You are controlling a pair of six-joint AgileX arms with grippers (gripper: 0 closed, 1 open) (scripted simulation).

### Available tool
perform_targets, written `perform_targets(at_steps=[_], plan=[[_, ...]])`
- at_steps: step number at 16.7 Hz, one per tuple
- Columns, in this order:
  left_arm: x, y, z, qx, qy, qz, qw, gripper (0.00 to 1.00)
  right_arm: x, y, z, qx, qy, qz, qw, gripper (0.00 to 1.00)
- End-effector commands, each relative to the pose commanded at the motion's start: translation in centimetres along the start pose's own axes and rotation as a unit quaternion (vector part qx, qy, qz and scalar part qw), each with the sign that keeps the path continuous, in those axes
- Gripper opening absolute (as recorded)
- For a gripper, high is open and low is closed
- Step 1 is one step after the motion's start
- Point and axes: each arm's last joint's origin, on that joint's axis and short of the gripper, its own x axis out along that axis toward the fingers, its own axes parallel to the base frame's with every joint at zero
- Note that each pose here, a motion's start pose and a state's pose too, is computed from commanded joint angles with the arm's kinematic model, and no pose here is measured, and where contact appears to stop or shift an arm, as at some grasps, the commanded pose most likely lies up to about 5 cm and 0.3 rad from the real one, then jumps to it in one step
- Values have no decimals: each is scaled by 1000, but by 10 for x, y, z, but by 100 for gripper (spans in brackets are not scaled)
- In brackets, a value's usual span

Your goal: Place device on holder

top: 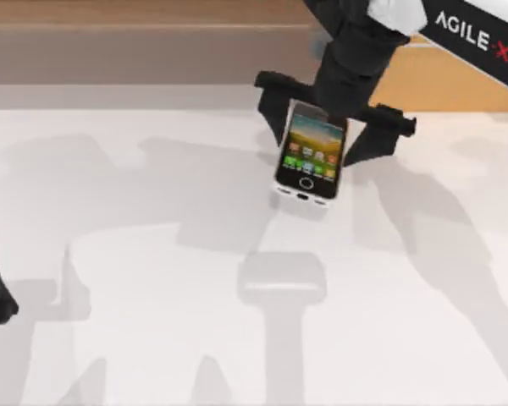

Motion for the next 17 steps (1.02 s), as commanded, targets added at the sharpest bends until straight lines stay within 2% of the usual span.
perform_targets(at_steps=[3,5,8,10,13,15,17], plan=[[0,0,0,0,0,0,1000,100,-39,-52,18,-17,-6,78,997,0],[0,0,0,0,0,0,1000,100,-69,-95,28,-31,-37,137,989,0],[0,0,0,0,0,0,1000,100,-115,-170,33,-60,-126,214,967,0],[0,0,0,0,0,0,1000,100,-142,-224,27,-83,-205,243,944,0],[0,0,0,0,0,0,1000,100,-173,-303,3,-120,-333,242,904,0],[0,0,0,0,0,0,1000,100,-184,-350,-20,-142,-410,213,876,0],[0,0,0,0,0,0,1000,100,-188,-390,-47,-158,-472,168,851,0]])
